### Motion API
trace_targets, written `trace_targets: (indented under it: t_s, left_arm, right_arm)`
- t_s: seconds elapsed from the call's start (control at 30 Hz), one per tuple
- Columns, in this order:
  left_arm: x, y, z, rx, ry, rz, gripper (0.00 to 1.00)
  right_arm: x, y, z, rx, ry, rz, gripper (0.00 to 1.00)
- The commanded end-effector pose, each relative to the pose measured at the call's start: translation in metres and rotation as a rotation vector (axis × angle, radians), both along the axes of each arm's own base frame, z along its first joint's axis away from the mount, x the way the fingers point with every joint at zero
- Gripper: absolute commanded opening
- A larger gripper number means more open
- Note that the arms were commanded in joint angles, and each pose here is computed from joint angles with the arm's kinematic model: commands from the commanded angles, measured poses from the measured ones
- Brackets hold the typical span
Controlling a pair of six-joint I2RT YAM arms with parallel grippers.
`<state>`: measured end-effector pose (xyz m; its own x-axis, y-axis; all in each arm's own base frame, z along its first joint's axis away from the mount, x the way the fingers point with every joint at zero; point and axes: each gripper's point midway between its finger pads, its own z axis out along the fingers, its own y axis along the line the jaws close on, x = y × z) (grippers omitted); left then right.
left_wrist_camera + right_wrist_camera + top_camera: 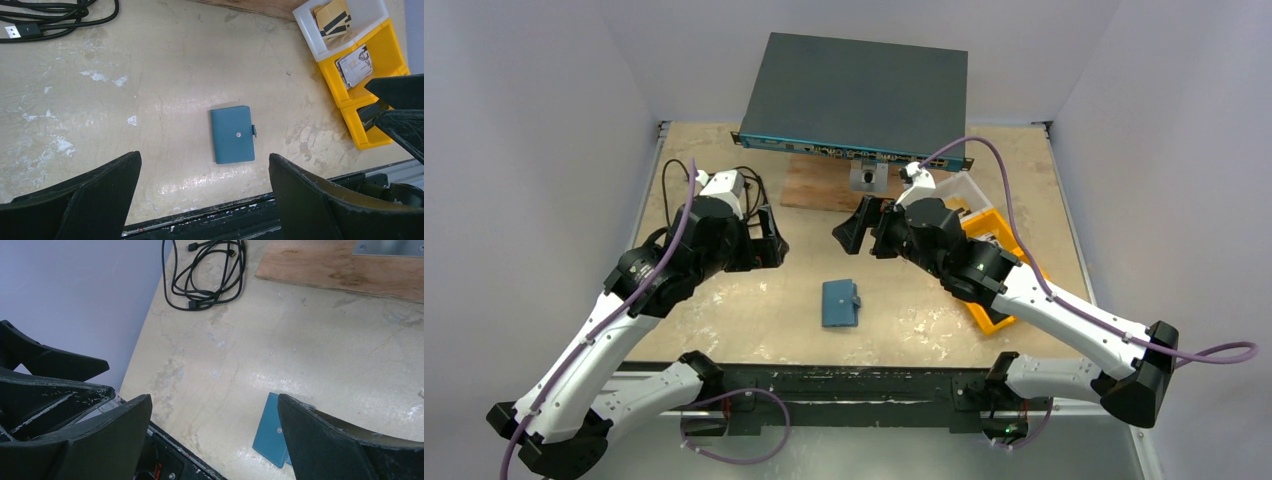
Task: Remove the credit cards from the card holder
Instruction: Reset both arms
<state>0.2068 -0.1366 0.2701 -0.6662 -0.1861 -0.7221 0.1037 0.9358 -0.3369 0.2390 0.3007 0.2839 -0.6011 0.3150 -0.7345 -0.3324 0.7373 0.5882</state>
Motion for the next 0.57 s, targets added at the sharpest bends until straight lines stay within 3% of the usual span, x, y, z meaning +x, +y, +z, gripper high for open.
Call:
trace_targets:
  t_s: [0.0, 0.53]
  left_arm:
    - [0.0033, 0.0046, 0.0082, 0.010, -0.037, 0.005, 1.00]
    - [0.0028, 0.0042, 0.0071, 0.004, -0.037, 0.005, 1.00]
  right_arm:
    - [0.0043, -0.0014, 0.0079, 0.007, -0.035, -0.015, 0.99]
    - [0.0030, -0.0022, 0.0061, 0.014, -0.027, -0.017, 0.99]
